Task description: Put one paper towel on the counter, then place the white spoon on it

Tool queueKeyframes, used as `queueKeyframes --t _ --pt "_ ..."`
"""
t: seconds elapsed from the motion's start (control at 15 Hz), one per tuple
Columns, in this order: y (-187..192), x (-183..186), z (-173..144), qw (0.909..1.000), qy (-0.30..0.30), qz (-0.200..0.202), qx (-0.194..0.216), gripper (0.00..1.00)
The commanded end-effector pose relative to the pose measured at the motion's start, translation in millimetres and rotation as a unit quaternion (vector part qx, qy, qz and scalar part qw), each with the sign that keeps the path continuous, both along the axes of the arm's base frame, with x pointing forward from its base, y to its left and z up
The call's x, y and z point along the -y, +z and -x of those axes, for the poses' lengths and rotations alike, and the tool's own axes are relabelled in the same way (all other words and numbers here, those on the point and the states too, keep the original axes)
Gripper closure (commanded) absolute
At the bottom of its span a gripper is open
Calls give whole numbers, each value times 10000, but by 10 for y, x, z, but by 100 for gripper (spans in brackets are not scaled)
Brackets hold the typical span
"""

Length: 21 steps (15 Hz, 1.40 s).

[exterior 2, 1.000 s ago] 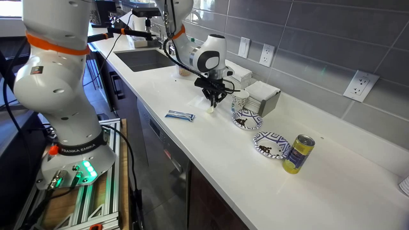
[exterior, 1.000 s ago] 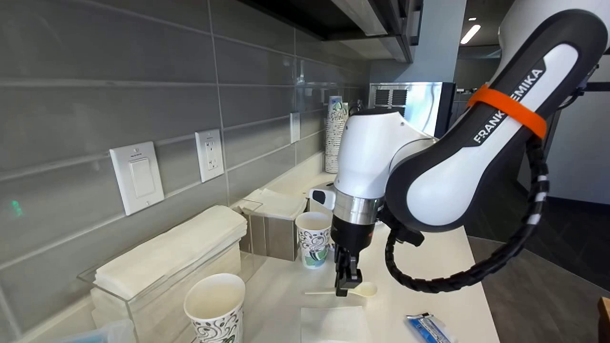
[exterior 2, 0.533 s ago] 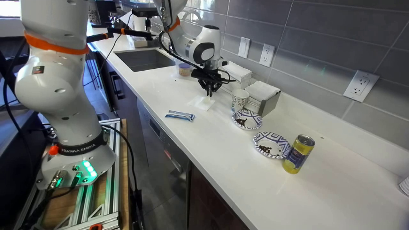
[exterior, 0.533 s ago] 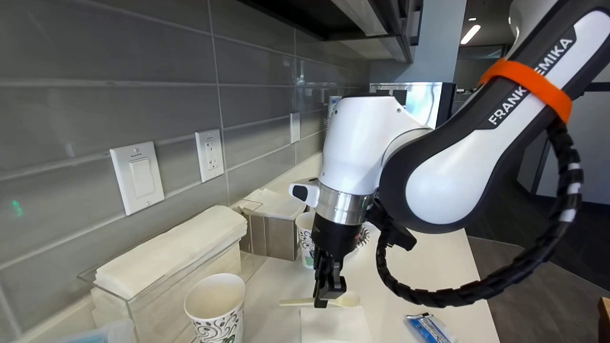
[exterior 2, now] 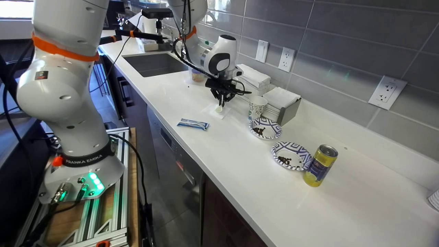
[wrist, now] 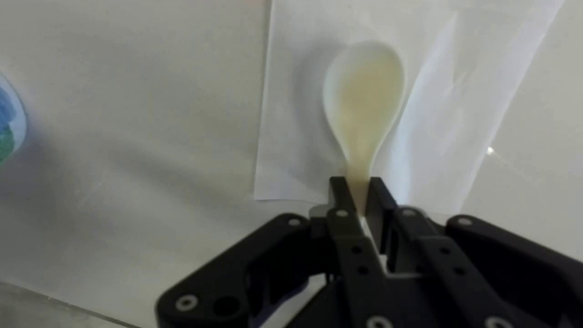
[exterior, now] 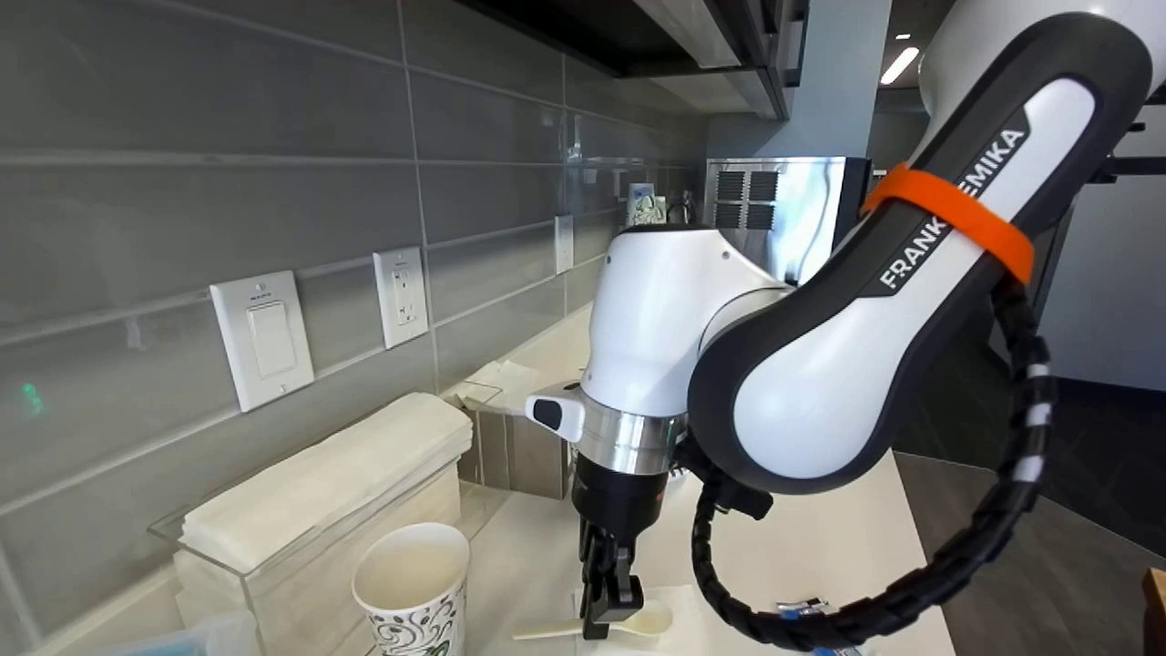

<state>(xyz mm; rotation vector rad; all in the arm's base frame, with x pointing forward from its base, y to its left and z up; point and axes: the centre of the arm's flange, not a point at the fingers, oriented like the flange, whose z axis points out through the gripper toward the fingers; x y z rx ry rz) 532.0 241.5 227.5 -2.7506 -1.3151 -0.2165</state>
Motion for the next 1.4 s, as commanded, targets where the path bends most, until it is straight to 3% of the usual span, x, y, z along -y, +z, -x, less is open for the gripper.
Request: queueKeyframes --t 0.0,0.27,0.53,0.8,1.0,1.13,1.27,1.33 --pt "14 -45 -47 9998 85 47 -200 60" --pt "511 32 108 9993 -17 232 -297 32" --pt "1010 273 593 9970 -227 313 -664 3" --pt "1355 658 1107 9955 -614 133 -710 0" --pt "1687 976 1406 9901 -1291 425 -365 0" --pt "1902 1205 1598 9856 -1575 494 -359 0" --pt "2113 1517 1764 9901 -1325 183 -418 0" --pt "1860 1218 1370 9885 -1415 309 -435 0"
